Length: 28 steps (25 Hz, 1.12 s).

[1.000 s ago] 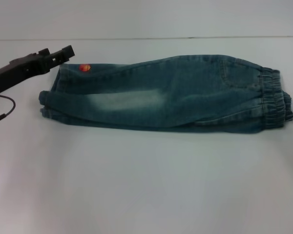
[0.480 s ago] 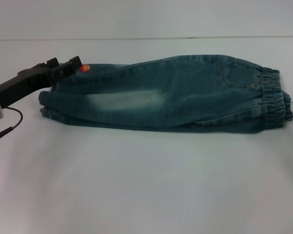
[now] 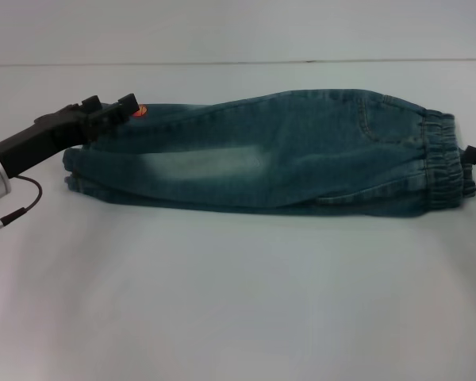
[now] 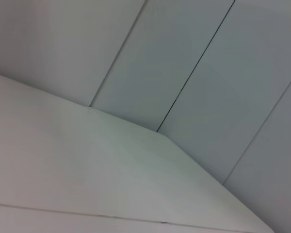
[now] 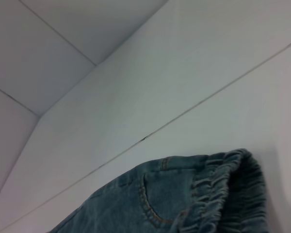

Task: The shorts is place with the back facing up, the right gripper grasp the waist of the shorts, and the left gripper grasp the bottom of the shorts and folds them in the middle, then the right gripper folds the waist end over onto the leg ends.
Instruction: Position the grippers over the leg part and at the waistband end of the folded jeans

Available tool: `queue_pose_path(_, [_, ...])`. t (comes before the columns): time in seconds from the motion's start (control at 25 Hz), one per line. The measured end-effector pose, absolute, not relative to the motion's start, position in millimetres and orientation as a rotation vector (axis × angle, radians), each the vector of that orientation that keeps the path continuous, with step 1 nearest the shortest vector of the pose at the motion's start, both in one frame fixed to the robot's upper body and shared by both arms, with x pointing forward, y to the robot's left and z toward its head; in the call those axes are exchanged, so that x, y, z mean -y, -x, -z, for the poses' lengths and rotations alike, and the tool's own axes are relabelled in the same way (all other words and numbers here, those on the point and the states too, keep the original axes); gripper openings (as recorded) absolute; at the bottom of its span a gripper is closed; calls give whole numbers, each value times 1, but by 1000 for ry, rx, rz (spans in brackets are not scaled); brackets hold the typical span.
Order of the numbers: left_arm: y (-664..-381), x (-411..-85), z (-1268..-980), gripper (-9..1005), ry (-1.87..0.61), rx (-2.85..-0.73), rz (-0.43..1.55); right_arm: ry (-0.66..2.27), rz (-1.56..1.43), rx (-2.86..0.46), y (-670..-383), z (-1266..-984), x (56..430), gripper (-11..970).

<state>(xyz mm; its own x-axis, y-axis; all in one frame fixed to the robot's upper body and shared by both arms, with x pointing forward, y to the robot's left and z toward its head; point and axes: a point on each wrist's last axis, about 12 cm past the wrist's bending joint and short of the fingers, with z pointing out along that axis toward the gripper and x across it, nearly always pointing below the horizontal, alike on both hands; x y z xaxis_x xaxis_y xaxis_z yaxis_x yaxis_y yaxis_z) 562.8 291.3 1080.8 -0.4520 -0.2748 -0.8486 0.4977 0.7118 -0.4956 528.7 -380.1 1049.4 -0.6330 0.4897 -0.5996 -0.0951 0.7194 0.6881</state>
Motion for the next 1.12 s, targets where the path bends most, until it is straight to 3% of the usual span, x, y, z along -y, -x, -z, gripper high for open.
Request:
queue_pose_path(0.72, [-562, -287, -1081, 882, -204, -1834, 907, -299, -854, -2233, -544, -1043, 367, 740])
queue_pose_path(0.96, [-562, -285, -1082, 878, -228, -1818, 916, -247, -857, -2237, -544, -1045, 366, 516])
queue_pose_path(1.12, [-559, -279, -1082, 876, -254, -1749, 939, -220, -874, -2221, -544, -1047, 364, 318])
